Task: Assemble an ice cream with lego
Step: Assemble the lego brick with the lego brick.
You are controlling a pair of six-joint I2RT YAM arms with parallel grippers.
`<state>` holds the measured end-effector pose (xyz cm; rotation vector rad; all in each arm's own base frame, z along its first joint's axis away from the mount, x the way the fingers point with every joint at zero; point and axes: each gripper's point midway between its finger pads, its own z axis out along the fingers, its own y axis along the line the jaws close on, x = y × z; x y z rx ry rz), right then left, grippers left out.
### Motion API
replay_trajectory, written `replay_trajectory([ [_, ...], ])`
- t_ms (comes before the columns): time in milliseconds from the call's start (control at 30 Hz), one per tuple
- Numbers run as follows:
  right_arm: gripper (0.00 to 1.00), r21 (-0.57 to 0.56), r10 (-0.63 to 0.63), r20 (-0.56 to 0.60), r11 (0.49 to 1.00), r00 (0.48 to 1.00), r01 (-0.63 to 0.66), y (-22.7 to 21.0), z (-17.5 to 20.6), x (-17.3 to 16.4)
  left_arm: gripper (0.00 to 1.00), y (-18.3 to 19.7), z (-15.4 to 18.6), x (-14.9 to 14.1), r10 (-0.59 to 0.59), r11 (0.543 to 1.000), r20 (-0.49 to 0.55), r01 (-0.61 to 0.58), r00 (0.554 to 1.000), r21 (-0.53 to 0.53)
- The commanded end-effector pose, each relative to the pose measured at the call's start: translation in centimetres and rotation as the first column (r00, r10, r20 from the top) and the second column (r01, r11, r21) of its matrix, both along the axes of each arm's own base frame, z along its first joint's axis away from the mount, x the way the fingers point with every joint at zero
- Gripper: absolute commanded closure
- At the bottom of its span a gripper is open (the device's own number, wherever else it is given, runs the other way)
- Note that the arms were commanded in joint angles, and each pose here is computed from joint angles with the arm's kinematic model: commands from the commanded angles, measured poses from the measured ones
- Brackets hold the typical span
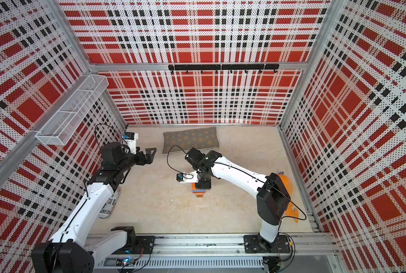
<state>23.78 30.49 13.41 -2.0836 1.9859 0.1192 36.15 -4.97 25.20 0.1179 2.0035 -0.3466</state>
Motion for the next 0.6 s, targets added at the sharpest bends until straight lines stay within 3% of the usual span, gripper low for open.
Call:
replay_trajectory([
  [0, 0.91, -0.126, -0.006, -0.065, 0.992, 0.998, -0.002, -1.5, -3.8, -0.7, 0.01, 0.1, 0.8, 0.2, -0.001, 1.0, 0.016, 0.001, 1.0, 0.001],
  [567, 0.91, -0.219, -0.016, -0.091, 0.976, 0.996, -0.004, -2.2, -6.1, -0.8, 0.01, 0.1, 0.7, 0.2, -0.001, 1.0, 0.012, 0.001, 1.0, 0.001],
])
